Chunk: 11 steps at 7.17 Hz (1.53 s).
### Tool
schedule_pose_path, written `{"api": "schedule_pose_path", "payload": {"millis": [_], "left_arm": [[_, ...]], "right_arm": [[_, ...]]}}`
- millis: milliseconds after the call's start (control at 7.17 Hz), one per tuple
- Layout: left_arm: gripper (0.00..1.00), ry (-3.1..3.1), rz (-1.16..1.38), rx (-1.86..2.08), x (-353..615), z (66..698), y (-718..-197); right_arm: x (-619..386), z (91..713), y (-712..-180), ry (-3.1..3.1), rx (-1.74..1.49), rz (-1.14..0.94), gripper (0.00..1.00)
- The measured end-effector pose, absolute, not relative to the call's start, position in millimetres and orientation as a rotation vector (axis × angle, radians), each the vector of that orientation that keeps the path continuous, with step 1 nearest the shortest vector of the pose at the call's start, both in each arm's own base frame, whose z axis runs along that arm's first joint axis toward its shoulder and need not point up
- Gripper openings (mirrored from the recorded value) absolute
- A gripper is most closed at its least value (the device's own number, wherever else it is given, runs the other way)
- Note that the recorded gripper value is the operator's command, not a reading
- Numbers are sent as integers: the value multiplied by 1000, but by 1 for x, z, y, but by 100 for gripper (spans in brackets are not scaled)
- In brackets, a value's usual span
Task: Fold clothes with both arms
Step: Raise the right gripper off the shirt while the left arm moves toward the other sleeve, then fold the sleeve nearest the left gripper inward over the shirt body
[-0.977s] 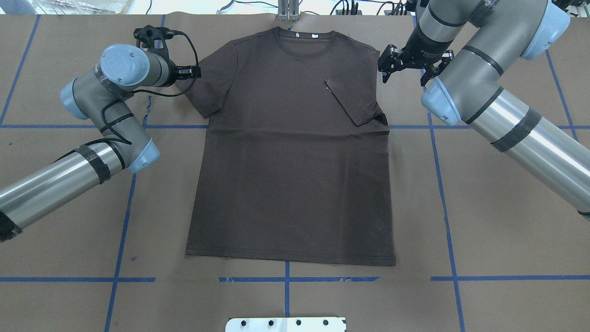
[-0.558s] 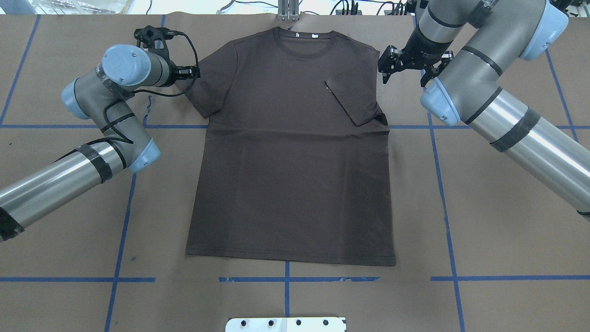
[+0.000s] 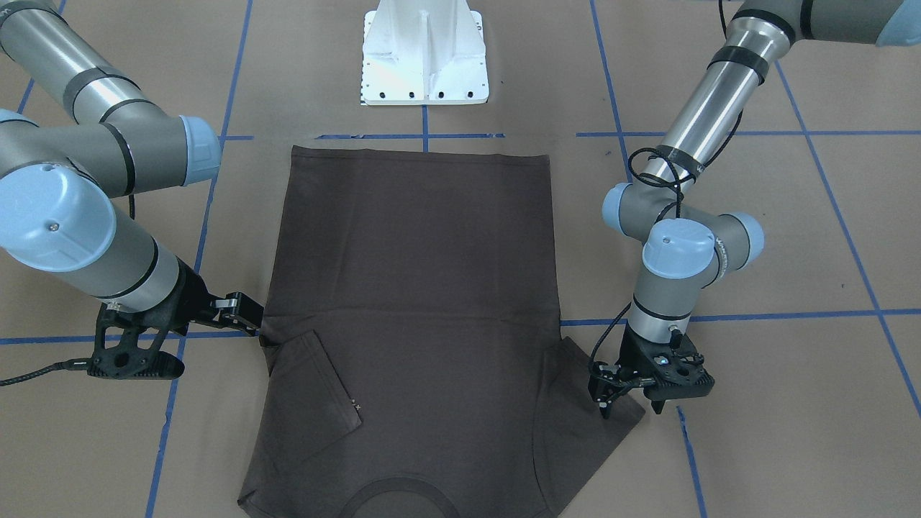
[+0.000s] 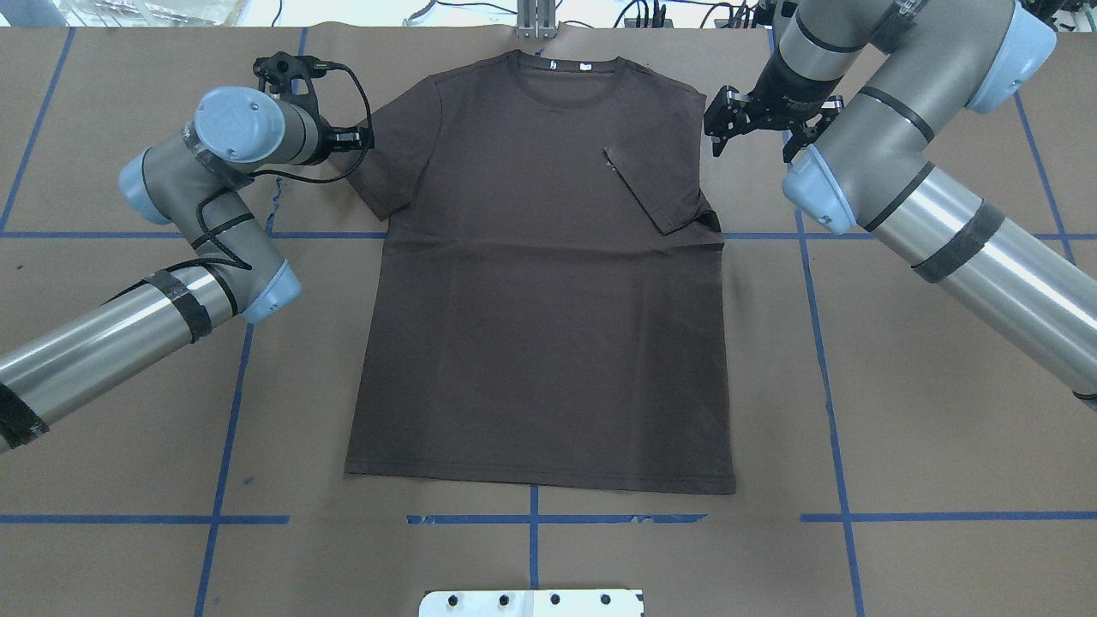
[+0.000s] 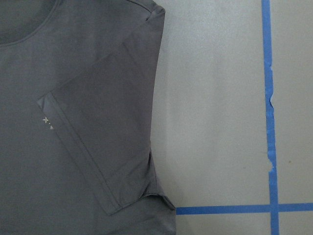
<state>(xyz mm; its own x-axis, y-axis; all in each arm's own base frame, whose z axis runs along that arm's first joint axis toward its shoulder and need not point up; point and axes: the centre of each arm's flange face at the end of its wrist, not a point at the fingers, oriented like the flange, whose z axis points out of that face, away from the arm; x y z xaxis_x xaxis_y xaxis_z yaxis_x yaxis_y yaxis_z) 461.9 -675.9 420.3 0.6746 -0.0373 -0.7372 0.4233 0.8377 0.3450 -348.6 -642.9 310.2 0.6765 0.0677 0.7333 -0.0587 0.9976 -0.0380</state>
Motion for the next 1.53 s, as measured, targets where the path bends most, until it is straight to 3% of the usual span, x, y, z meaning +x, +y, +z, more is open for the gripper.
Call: {"api": "schedule_pose_path", "payload": {"millis": [140,279,698,1256,1535], "left_arm": [[49,796,-273,528,462,419,-676],[34,797,-273,528,463,418,-676],[3,799,-273,529,463,416,-677],[0,812,-263,539,467,395,-680],[0,813,-278,520,477,331,-690]], "right_arm": [[-349,311,-643,-824,-13,71,100],[-349,312,-643,-823,-13,71,100],[-349,314,-644,-821,-16,72,100],[-351,324,-648,-820,-14,66,100],[-351,325,-650,-827,-3,61,100]]}}
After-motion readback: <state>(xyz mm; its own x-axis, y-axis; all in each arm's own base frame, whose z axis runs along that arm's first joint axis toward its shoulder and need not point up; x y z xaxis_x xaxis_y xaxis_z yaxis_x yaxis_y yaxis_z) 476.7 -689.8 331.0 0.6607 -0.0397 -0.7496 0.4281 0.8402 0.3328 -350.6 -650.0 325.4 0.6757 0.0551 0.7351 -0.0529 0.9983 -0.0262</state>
